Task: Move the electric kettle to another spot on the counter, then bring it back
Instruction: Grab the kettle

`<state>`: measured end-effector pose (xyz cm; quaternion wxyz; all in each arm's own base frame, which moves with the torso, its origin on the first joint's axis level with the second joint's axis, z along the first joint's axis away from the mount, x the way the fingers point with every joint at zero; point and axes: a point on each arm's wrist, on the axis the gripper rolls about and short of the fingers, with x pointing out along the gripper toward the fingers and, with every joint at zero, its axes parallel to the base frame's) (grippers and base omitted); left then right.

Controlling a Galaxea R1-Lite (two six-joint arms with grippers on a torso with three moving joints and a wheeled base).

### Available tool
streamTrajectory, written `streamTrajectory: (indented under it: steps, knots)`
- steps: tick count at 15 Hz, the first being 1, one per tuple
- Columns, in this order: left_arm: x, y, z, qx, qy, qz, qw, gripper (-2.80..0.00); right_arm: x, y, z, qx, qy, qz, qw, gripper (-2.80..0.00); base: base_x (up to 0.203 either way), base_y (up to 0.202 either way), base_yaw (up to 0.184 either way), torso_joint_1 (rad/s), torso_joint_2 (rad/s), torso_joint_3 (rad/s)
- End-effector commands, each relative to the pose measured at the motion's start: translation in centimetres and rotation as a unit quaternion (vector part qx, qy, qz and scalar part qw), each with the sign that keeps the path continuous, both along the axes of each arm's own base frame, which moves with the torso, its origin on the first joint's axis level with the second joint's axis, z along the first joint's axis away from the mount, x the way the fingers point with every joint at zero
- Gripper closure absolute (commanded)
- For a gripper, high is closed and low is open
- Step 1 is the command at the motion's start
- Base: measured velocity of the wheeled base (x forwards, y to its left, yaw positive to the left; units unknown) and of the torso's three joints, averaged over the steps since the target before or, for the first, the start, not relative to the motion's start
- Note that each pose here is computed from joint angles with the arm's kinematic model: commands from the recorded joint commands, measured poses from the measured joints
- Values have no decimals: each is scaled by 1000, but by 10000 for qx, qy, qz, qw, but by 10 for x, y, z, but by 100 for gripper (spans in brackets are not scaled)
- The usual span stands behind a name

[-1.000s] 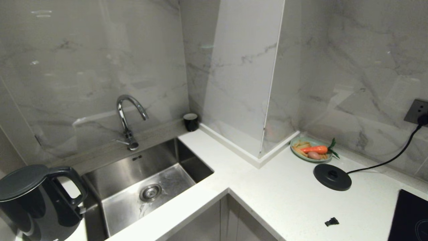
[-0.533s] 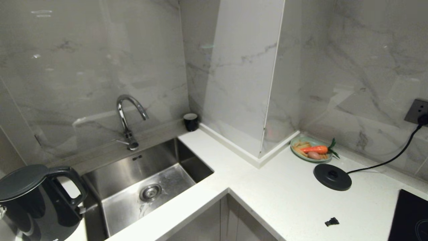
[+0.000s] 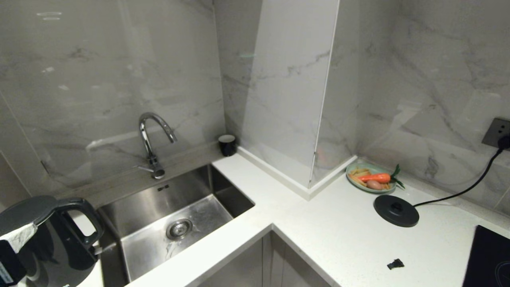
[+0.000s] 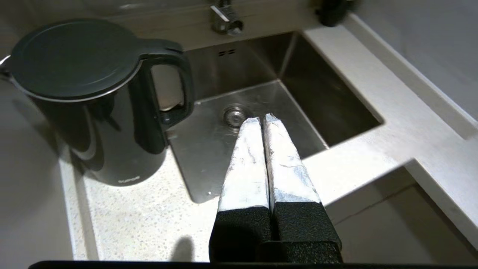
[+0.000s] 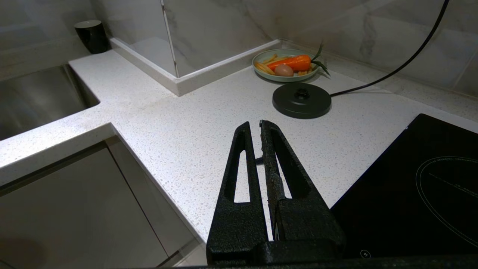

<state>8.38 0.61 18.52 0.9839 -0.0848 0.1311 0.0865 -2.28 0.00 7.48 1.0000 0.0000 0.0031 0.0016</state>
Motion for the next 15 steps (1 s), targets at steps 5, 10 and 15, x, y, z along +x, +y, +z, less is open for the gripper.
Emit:
streamTrajectory:
  steps: [5, 10, 15]
  knots:
    - [37, -4, -19, -24, 804, 404, 9959, 0, 0, 0, 0, 0, 7, 2, 10000, 0, 0, 0, 0, 0, 0, 0]
    - [70, -38, -47, 214, 1037, 692, 9920, 0, 0, 0, 0, 0, 7, 1, 10000, 0, 0, 0, 0, 0, 0, 0]
    - [84, -46, -69, 74, 1392, 976, 9854, 0, 0, 0, 0, 0, 7, -1, 10000, 0, 0, 0, 0, 0, 0, 0]
